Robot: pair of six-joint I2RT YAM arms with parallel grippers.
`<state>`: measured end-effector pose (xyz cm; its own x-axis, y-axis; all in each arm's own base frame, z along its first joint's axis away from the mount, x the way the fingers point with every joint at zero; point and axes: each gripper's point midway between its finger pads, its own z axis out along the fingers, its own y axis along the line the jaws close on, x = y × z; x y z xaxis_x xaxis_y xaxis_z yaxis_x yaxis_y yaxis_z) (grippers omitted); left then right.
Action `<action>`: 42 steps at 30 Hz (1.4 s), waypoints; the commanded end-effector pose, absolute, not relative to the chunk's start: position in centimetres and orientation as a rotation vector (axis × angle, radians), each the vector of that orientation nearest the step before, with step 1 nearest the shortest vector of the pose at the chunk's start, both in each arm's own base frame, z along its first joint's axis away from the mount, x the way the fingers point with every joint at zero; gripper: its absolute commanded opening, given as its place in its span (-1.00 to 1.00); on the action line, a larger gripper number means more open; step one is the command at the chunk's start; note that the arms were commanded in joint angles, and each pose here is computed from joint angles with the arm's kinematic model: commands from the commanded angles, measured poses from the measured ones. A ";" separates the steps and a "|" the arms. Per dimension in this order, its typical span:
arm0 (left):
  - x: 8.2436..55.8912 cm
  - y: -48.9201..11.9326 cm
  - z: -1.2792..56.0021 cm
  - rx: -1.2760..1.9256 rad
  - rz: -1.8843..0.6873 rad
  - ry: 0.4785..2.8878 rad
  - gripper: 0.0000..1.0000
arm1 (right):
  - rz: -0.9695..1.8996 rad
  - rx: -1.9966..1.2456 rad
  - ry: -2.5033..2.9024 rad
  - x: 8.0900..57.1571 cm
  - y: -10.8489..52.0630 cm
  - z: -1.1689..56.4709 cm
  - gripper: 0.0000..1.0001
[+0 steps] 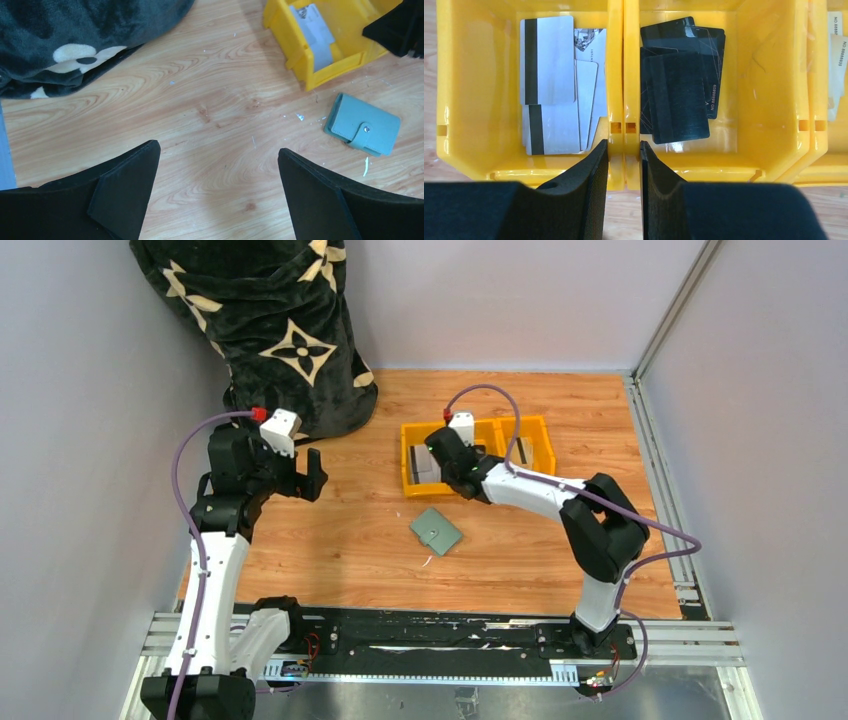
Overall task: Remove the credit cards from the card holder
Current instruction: Move the storage box to the center of the board, then pick up the card holder from the center of the board.
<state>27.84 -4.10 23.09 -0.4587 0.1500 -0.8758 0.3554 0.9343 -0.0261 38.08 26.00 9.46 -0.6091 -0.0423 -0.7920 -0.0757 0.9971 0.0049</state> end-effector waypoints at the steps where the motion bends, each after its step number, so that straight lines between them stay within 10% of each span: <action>1: 27.1 -4.4 23.2 0.380 -0.264 2.053 1.00 | -0.004 -0.060 2.204 37.3 28.1 9.1 -1.00; 14: 26.2 -5.1 23.2 0.431 -0.306 2.052 1.00 | 0.069 -0.052 2.147 36.5 33.9 10.2 -0.87; 20: 25.9 -5.4 23.9 0.442 -0.323 2.044 1.00 | 0.085 -0.116 2.095 35.7 33.6 13.8 0.32; 26: 25.6 -5.6 24.2 0.448 -0.333 2.036 1.00 | 0.190 -0.187 2.075 32.9 31.5 16.8 0.98; 42: 24.6 -5.4 25.7 0.433 -0.320 2.047 1.00 | 0.458 -0.640 2.205 24.9 30.7 9.1 0.95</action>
<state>24.99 -5.39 24.51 -0.4637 0.1785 -0.8678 0.4322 0.9006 -0.0457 25.35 29.58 10.80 -0.5668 -0.2387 -0.7885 -0.5135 0.8508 0.1116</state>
